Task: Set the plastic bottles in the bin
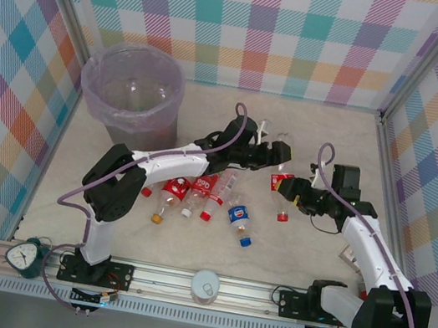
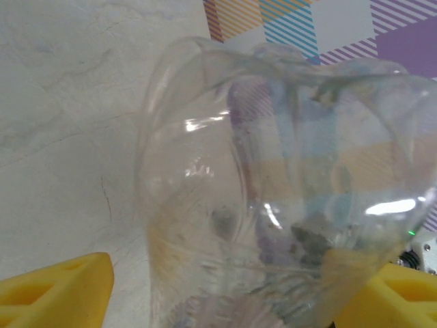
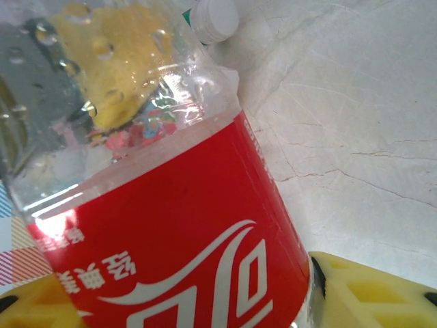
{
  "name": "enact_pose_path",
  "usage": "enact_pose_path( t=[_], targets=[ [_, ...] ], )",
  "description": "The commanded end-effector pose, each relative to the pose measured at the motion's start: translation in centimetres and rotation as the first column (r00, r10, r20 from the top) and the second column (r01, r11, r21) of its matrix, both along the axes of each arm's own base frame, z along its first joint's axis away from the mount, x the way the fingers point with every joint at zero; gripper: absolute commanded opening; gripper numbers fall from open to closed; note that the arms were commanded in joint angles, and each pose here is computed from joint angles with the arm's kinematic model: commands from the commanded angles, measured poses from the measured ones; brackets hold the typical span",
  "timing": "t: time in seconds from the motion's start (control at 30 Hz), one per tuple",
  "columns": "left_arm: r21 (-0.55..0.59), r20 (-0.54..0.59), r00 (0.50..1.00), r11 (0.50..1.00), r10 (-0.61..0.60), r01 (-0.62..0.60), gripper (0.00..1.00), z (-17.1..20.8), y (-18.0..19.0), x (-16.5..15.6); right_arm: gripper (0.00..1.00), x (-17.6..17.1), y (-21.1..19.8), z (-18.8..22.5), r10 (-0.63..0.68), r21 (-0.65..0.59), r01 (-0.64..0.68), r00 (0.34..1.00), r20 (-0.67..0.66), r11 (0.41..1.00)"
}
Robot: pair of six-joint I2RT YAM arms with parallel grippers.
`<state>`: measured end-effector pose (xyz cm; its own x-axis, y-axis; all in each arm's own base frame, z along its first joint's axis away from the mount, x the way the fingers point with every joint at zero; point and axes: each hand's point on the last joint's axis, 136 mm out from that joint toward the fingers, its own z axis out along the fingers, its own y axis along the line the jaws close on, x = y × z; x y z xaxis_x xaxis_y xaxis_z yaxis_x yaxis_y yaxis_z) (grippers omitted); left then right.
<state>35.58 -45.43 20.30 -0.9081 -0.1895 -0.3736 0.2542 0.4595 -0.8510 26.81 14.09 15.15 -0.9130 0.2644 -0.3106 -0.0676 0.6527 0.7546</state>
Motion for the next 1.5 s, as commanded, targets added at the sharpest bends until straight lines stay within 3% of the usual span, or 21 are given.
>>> enact_pose_path(
  t=[0.0,0.17,0.27,0.53,0.8,0.9,1.1,1.23,1.37,1.47],
  targets=[
    [-0.038,0.025,0.999,0.999,-0.023,0.023,0.73,1.1,-0.8,-0.4,0.54,0.4,0.6,1.0,0.026,0.036,-0.027,0.999,0.027,0.999],
    [-0.046,0.017,1.0,0.999,-0.02,0.021,0.63,0.9,-0.9,-0.3,0.56,0.5,0.7,0.8,0.028,0.037,-0.029,0.999,0.019,0.999],
    [-0.042,0.018,1.0,0.999,-0.019,0.019,0.59,0.9,-1.0,-0.2,0.61,0.5,0.6,0.7,0.031,0.025,-0.031,0.999,0.016,0.999],
    [0.01,0.058,0.998,1.0,-0.02,0.019,0.58,1.4,-0.7,0.4,0.89,0.0,-1.8,1.6,0.03,-0.131,-0.028,0.999,0.015,0.991],
    [0.061,0.116,0.993,0.998,-0.019,0.012,0.56,3.2,0.3,2.1,0.93,0.3,-6.0,4.9,-0.103,-0.19,0.118,0.991,0.087,0.975],
    [0.067,0.16,0.987,0.998,-0.015,0.005,0.54,5.6,0.8,3.0,0.94,2.6,-8.4,7.5,-0.178,-0.189,0.204,0.973,0.145,0.961],
    [0.077,0.246,0.968,0.994,0.053,-0.074,0.49,10.5,3.3,5.3,0.94,9.1,-10.1,14.7,-0.303,-0.049,0.331,0.906,0.297,0.942],
    [0.125,0.323,0.941,0.981,0.102,-0.15,0.46,14.0,6.1,6.6,0.94,9.7,-9.2,13.3,-0.335,0.074,0.329,0.891,0.305,0.941],
    [0.131,0.4,0.902,0.964,0.163,-0.232,0.41,18.1,9.4,7.4,0.94,9.7,-9.6,10.8,-0.327,0.006,0.338,0.905,0.274,0.941],
    [0.099,0.412,0.886,0.956,0.213,-0.276,0.37,20.2,11.9,8.1,0.94,9.8,-9.3,11.1,-0.294,0.005,0.305,0.914,0.28,0.952]
  ],
)
